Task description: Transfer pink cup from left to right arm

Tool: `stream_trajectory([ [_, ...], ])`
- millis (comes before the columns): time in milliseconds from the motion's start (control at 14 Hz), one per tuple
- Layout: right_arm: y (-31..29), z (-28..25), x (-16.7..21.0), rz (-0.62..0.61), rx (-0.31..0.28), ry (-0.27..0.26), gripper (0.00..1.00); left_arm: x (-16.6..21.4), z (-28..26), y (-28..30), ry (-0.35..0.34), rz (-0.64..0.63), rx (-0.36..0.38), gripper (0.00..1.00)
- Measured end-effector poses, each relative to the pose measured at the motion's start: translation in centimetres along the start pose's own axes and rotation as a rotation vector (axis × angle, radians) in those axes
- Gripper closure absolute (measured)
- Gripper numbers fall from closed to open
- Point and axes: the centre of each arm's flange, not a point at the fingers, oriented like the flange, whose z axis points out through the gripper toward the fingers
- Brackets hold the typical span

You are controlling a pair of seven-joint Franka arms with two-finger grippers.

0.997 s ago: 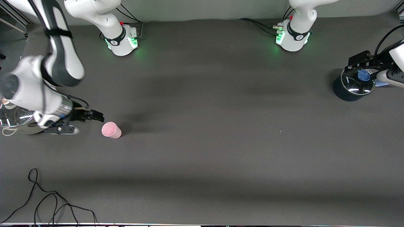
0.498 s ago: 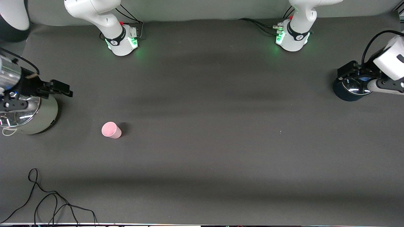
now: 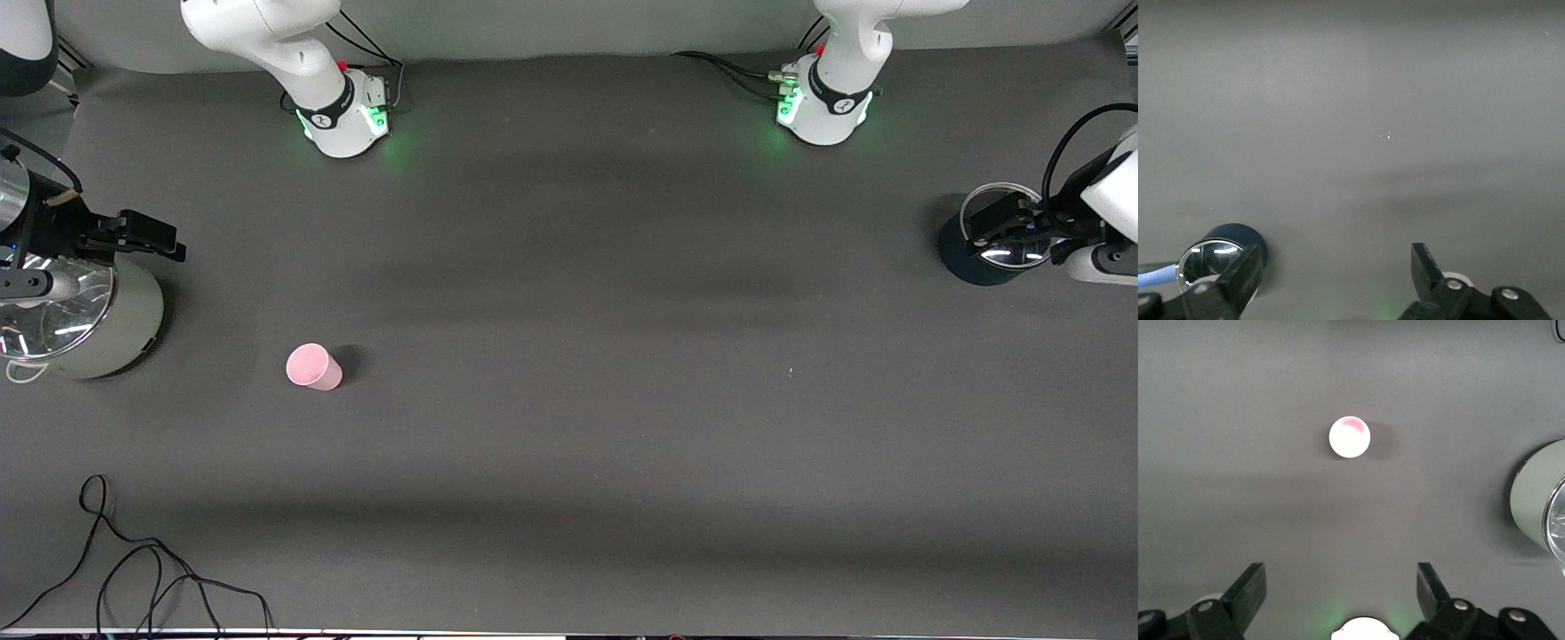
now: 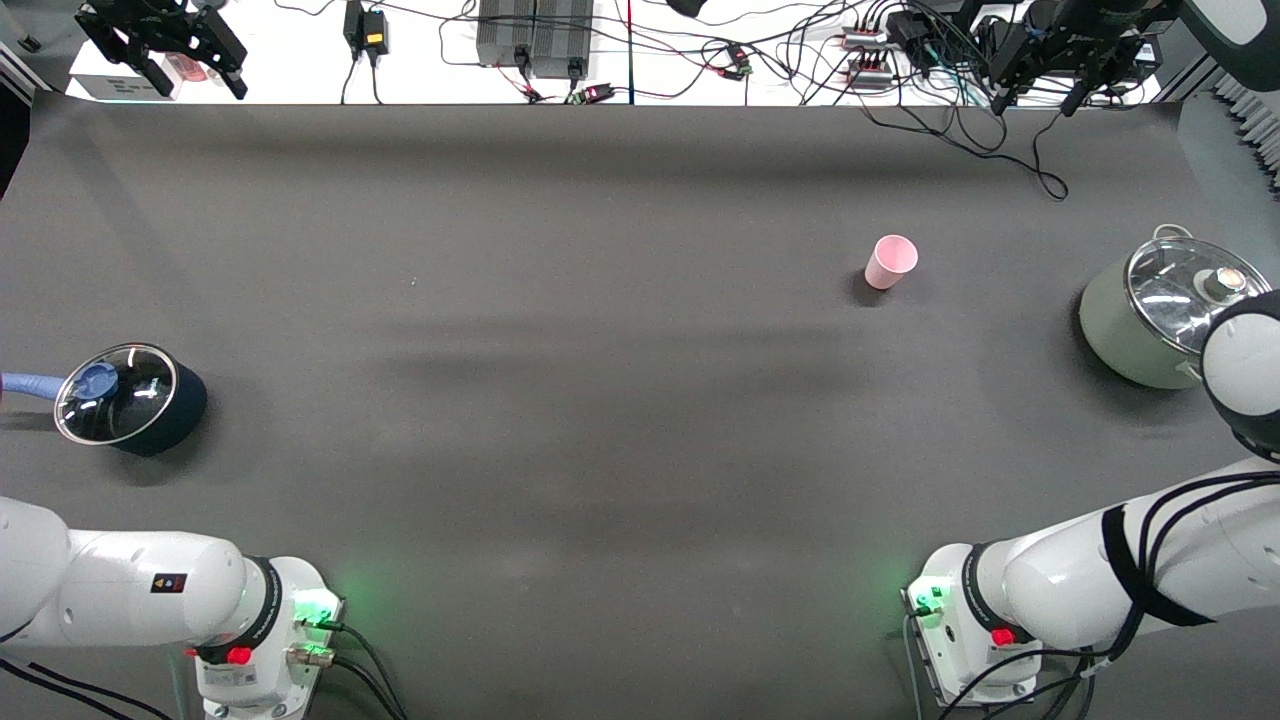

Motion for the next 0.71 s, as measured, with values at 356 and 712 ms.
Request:
stream_trajectory([
  [356,-0.1,0.1,0.1,-0.001,-0.001,-0.001,0.00,0.1,1.2,0.5,-0.024,0.001,0.002,0.00],
  [712,1.2,0.1,0.1,0.018,0.007,-0.006,0.00,0.1,1.3,0.6,-0.026,0.002,0.003,0.00],
])
